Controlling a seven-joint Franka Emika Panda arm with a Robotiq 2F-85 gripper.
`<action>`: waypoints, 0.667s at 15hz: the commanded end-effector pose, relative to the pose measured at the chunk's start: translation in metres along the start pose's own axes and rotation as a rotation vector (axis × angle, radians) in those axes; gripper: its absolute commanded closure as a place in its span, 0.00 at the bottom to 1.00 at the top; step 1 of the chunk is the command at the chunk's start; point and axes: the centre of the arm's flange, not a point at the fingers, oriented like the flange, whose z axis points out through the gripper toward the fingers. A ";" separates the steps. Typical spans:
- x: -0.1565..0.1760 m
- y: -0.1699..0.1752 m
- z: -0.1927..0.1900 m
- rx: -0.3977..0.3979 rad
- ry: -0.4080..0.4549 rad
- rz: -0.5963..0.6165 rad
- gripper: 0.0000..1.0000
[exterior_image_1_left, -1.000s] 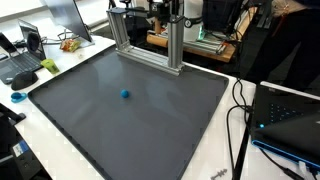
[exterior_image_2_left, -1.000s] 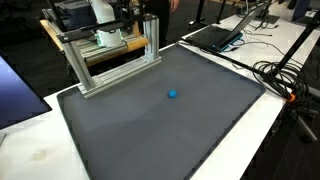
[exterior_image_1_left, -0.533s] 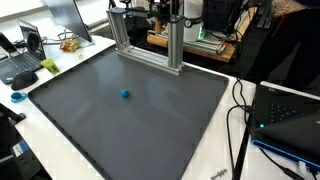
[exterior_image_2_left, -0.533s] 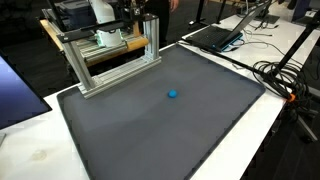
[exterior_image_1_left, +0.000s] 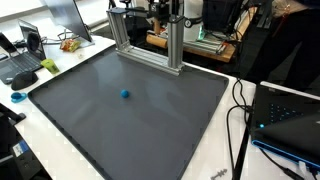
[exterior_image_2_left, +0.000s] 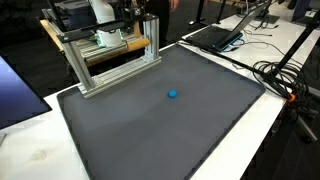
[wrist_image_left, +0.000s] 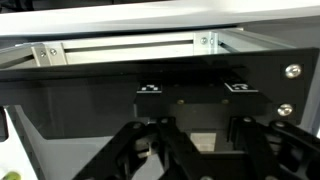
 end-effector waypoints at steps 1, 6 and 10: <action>0.022 0.001 -0.009 -0.012 0.036 0.022 0.78; 0.061 0.005 -0.021 -0.035 0.087 0.010 0.78; 0.109 0.011 -0.027 -0.022 0.124 0.037 0.78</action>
